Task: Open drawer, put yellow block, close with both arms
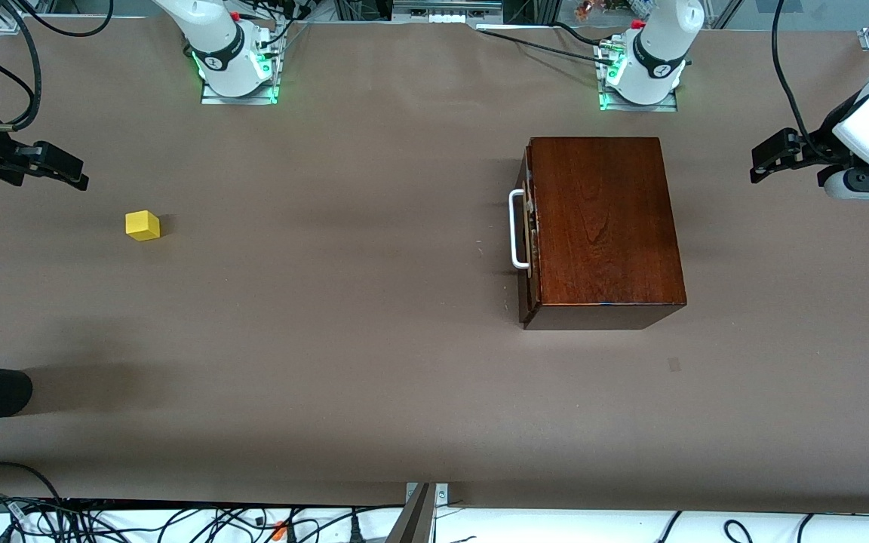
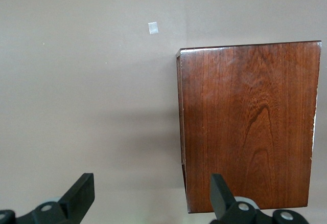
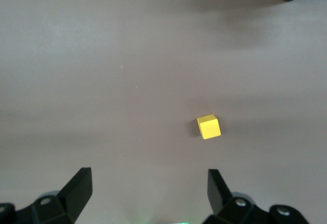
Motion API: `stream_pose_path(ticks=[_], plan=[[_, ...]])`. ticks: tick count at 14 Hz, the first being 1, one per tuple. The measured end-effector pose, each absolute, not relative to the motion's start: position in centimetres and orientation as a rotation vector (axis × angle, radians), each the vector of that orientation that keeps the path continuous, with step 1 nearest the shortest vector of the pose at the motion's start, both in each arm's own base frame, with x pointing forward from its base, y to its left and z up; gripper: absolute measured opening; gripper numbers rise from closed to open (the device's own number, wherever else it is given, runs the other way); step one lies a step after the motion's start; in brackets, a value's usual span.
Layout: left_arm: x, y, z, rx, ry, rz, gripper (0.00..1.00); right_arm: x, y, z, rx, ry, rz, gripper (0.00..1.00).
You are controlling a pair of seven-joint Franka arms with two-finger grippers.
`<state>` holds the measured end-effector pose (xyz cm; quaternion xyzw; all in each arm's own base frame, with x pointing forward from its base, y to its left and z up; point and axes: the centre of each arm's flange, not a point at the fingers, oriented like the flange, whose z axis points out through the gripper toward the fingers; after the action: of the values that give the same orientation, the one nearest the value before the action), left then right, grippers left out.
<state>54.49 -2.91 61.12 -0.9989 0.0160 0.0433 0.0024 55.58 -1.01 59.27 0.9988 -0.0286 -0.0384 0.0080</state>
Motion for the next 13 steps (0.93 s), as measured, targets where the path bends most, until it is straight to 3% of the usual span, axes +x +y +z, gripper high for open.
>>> stream_pose_path(ticks=[13], plan=[[54.09,-3.03,60.86,-3.129,0.054,0.188,1.0,55.58,-1.01,59.27,3.122,-0.089,-0.12,1.0]])
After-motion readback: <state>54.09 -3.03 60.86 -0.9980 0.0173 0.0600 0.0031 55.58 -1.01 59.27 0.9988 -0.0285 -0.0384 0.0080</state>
